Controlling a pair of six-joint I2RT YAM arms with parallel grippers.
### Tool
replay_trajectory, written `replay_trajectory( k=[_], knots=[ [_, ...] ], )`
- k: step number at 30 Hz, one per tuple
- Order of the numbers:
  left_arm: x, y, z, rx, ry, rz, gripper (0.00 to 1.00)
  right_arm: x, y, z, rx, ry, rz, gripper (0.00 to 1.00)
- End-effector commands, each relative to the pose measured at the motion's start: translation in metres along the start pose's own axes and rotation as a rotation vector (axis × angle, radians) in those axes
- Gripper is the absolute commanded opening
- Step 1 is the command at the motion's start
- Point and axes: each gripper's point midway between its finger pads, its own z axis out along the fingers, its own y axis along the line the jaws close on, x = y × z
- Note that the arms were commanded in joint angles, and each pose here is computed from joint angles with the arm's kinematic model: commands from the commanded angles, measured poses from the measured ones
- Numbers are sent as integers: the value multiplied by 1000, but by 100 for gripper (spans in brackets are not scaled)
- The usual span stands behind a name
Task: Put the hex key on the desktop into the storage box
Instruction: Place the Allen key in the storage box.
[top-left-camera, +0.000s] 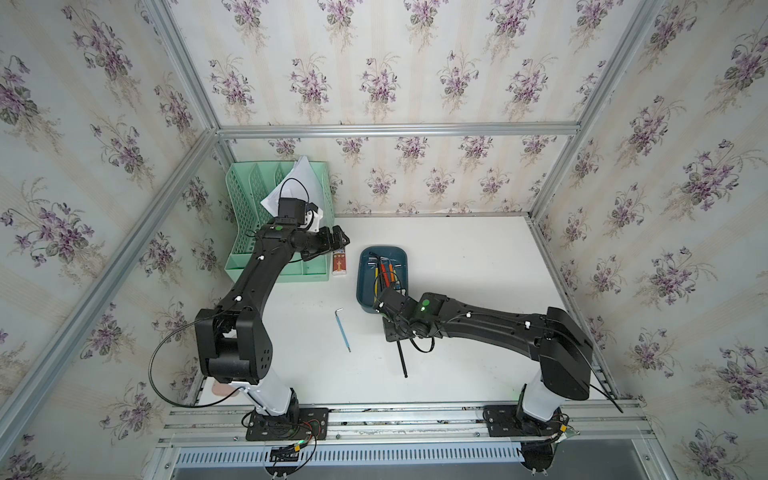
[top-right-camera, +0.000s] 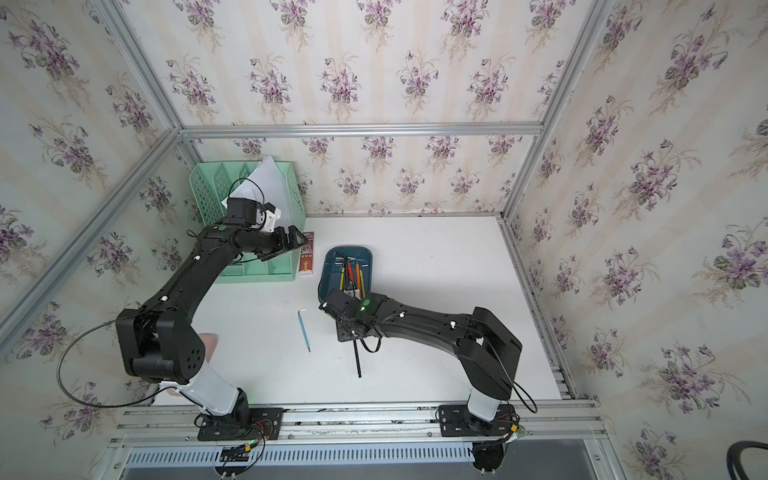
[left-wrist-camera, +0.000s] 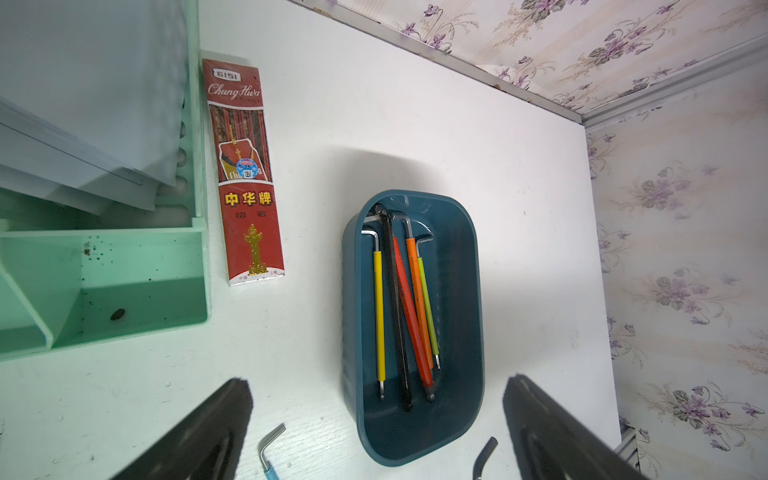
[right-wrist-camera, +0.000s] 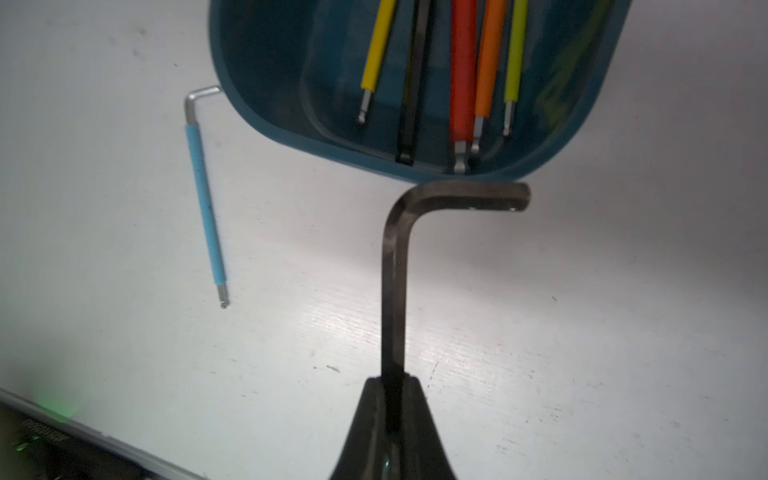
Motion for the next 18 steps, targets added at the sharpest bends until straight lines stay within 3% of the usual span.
replay_trajectory(
  k=[1, 8, 11, 18],
  knots=[
    [-1, -1, -2, 2, -3, 2, 99, -28, 6, -15, -45, -62, 0, 0],
    [0, 2, -1, -10, -5, 1, 99, -109, 6, -15, -180, -143, 54, 0],
    [-1, 1, -1, -6, -7, -2, 99, -142, 4, -2, -223, -156, 80, 0],
    [-4, -6, -12, 7, -35, 10, 99, -194, -15, 54, -176, -144, 136, 0]
  ],
)
